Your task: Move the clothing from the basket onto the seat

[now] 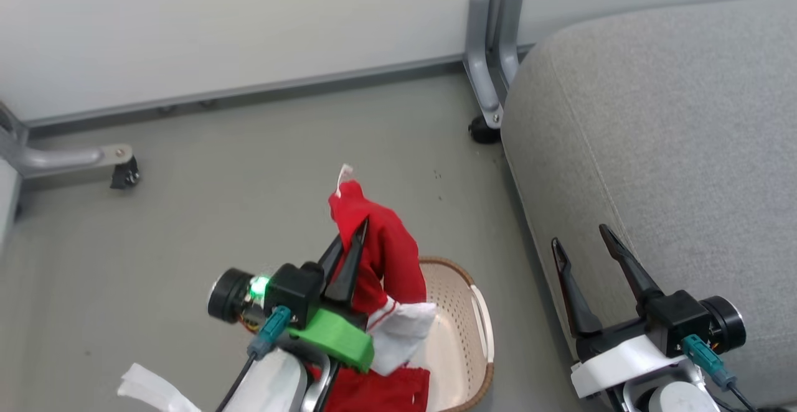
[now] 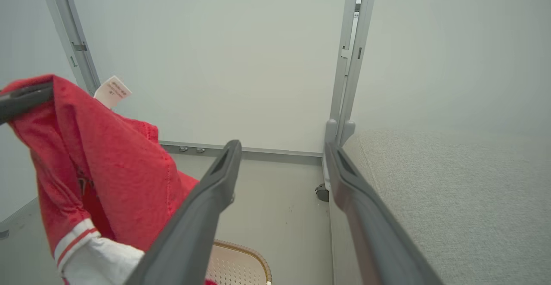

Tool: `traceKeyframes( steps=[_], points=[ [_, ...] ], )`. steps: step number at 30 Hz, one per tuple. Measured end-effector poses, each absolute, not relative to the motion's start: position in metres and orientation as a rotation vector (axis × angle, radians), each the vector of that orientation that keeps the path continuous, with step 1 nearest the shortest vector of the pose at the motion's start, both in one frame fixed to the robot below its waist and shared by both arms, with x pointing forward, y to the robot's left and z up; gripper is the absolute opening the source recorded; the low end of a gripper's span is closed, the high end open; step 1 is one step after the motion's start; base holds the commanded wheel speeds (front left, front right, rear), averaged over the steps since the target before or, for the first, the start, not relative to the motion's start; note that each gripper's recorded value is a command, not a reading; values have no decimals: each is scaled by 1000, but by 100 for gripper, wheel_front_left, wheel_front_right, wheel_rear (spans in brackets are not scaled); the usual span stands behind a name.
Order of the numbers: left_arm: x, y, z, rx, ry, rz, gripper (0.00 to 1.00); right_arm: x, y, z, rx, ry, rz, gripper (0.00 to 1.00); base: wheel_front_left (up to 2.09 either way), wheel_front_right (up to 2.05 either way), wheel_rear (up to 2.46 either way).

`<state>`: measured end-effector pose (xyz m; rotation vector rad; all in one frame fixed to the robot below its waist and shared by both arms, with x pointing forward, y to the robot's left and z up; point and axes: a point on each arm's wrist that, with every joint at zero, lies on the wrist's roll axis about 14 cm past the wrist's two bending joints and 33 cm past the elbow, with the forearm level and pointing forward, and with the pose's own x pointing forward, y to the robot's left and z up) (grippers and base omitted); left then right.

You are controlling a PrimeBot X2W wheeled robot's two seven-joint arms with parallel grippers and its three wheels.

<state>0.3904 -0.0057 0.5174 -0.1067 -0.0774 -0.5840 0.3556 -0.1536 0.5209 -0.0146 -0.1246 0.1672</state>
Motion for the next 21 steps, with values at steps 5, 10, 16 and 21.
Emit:
traceKeyframes(
  steps=[5,10,16,21],
  points=[
    [390,-8,586,-72,-284,-599,0,348,-146,532,-9,-162,186,100,0,0,0],
    [389,-14,628,-29,-420,-619,0,346,-136,536,-30,-174,218,100,0,0,0],
    [386,-22,646,-40,-476,-639,0,344,-124,544,-27,-200,251,100,0,0,0],
    [383,-31,645,-55,-470,-663,0,344,-106,553,-29,-229,304,100,0,0,0]
  ],
)
